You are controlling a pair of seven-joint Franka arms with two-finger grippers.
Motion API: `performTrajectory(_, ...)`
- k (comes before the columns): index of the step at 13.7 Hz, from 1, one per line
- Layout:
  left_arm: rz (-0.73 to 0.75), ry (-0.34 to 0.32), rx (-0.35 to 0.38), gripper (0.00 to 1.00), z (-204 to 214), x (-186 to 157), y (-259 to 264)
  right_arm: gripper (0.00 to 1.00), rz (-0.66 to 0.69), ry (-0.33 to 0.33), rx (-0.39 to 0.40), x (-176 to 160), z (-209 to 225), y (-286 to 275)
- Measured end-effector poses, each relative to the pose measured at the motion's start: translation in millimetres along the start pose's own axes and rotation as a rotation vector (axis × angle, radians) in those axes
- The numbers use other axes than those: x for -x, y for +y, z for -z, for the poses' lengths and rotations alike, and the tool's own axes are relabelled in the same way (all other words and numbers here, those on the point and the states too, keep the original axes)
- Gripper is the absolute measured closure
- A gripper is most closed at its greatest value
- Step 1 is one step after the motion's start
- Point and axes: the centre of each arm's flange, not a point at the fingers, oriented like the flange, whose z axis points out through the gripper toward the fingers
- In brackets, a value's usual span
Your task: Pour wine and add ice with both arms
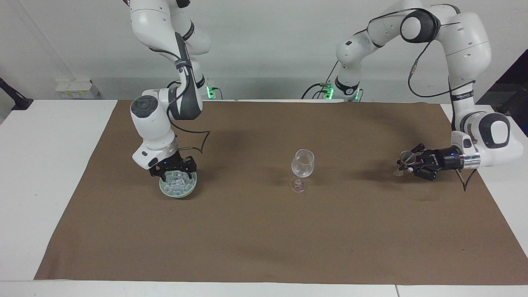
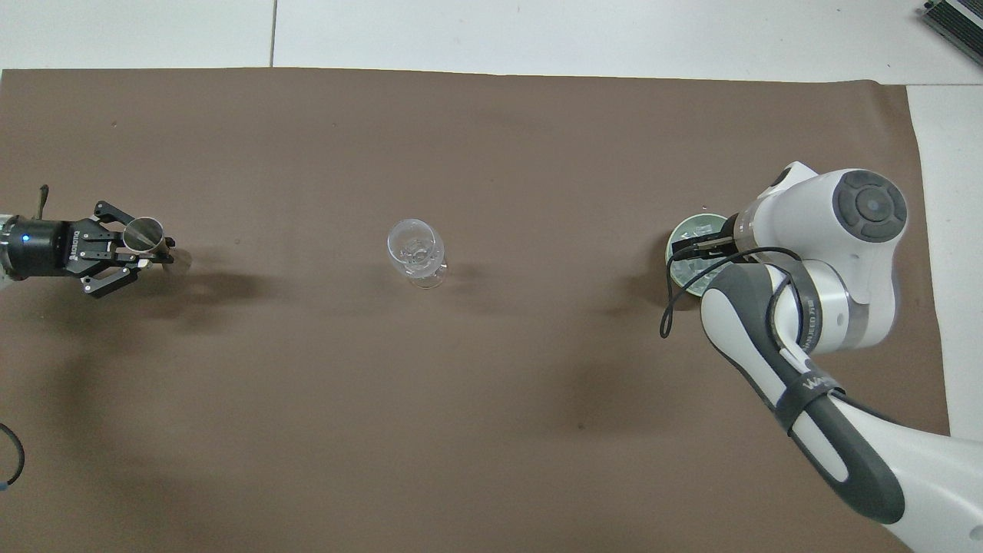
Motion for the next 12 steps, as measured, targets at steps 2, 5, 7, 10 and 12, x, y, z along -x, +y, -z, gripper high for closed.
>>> performTrajectory(2,0.025,0.045,-0.027,0.79,10.0,31.6,3.3,0.10,0.005,-0.003,-0.001,0.2,-3.3,-2.8)
performTrajectory(5,0.031,0.080,-0.065,0.79,29.2,59.0,11.9,0.26,0.005,-0.003,0.000,0.3,-3.3,-2.7)
performTrajectory(7,0.025,0.093,-0.077,0.79,35.2,69.5,15.5,0.51,0.005,-0.003,0.000,0.3,-3.3,-2.7)
performTrajectory(10,0.025,0.117,-0.072,0.79,27.2,78.7,13.6,0.62,0.005,-0.003,0.000,0.3,-3.4,-2.6)
performTrajectory(12,0.025,0.129,-0.066,0.79,20.8,80.7,11.6,0.75,0.005,-0.003,0.000,0.2,-3.2,-2.2)
